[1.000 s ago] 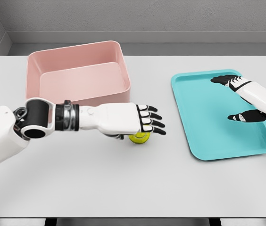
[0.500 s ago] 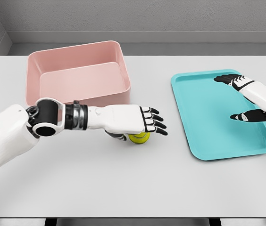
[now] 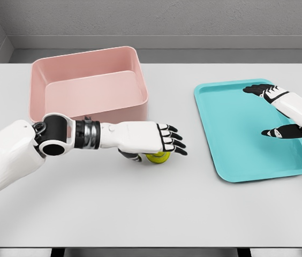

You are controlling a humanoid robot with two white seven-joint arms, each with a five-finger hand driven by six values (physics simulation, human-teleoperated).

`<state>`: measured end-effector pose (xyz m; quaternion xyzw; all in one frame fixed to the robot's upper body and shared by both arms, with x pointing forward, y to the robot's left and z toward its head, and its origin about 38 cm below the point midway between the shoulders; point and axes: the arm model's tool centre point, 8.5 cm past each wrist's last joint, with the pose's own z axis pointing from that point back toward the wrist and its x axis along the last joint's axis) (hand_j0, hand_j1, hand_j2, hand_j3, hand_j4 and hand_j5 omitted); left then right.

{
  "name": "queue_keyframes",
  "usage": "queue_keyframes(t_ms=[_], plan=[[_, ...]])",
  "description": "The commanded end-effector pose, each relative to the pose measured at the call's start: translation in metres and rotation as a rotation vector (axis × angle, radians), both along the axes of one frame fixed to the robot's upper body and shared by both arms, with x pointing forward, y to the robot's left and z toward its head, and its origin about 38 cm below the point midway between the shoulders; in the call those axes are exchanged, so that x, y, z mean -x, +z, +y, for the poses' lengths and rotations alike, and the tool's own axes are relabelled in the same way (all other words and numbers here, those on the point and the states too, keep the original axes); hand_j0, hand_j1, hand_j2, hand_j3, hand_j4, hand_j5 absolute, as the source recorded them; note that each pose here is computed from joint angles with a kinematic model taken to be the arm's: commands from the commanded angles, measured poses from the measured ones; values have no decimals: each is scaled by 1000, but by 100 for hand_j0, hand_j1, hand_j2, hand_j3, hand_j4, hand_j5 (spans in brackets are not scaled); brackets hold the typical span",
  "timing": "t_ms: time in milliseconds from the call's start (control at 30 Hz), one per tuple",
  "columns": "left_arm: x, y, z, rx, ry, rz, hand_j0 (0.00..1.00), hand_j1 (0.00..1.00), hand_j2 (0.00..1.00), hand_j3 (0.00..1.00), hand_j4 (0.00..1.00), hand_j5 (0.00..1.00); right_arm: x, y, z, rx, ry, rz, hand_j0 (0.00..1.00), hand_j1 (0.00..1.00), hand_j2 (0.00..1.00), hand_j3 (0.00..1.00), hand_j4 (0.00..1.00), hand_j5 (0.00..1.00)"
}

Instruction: Put the tennis from the blue tray into the pink basket with both arms

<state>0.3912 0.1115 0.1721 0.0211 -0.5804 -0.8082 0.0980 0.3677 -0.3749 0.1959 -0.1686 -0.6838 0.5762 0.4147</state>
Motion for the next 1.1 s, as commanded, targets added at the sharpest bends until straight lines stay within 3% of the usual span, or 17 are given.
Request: queue_keyframes(t_ms=[0, 367, 467, 700, 1067], plan=[[-2, -2, 2, 1, 11, 11, 100, 100, 100, 100, 100, 100, 0, 1, 0, -7, 0, -1, 100, 100, 100, 100, 100, 100], [-4, -11, 4, -9, 23, 39, 100, 100, 100, 100, 100, 100, 0, 2, 1, -8, 3, -5, 100, 100, 100, 100, 100, 100], [-4, -11, 3, -14, 18, 39, 88, 88, 88, 88, 88, 88, 0, 2, 1, -8, 3, -5, 100, 100, 100, 100, 100, 100], [0, -11, -13, -16, -18, 40, 79, 79, 79, 79, 79, 79, 0, 1, 0, -7, 0, -1, 100, 100, 100, 100, 100, 100], [-6, -20, -7, -27, 13, 62, 81, 81, 81, 81, 81, 81, 0, 1, 0, -7, 0, -1, 100, 100, 100, 100, 100, 100]])
